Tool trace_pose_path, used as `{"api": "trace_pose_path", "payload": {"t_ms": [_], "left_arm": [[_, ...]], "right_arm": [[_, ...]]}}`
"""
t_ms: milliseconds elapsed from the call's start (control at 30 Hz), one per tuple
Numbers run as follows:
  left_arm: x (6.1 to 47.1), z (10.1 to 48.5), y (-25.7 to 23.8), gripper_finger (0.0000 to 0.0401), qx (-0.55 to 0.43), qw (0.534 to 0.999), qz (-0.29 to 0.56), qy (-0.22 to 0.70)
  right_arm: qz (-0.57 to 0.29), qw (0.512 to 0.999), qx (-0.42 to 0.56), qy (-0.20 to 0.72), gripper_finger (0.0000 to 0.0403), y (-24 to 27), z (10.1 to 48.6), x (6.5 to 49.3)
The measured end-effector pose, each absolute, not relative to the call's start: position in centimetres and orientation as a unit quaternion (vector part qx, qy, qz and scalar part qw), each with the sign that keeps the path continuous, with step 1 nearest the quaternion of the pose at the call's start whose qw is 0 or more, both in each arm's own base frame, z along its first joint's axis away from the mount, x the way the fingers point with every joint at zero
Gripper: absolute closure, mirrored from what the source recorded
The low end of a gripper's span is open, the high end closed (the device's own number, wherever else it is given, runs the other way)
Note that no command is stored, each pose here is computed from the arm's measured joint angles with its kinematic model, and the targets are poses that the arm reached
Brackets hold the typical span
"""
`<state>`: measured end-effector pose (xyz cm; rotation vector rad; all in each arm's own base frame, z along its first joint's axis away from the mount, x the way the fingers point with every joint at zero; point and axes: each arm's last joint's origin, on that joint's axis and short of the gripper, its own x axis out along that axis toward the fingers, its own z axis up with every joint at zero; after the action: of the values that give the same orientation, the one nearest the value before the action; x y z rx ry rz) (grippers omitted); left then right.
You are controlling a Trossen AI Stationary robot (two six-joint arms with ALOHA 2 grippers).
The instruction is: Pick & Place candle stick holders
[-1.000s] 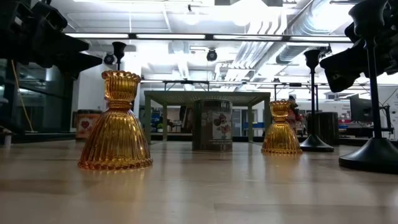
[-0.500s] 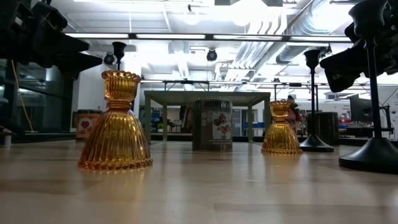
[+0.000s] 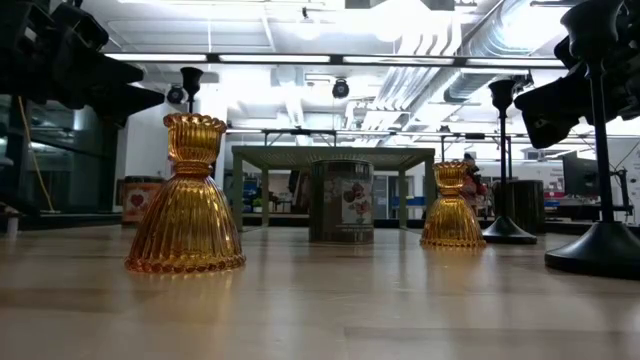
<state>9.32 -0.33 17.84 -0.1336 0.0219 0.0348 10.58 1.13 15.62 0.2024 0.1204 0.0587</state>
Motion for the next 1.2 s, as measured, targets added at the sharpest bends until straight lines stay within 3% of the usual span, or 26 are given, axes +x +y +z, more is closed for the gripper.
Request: {"api": "trace_pose_path", "payload": {"t_ms": [900,1200], "left_arm": [[9.32,17.84,-0.34,0.0146,-0.067,0.998,0.015,0.011],[9.32,17.84,-0.34,0.0146,-0.067,0.998,0.016,0.011]], "right_arm": [[0.019,0.993,0.103,0.059,0.04,1.07,15.62,10.58],[0.012,0.977,0.202,0.06,0.04,1.07,15.63,10.58]]}}
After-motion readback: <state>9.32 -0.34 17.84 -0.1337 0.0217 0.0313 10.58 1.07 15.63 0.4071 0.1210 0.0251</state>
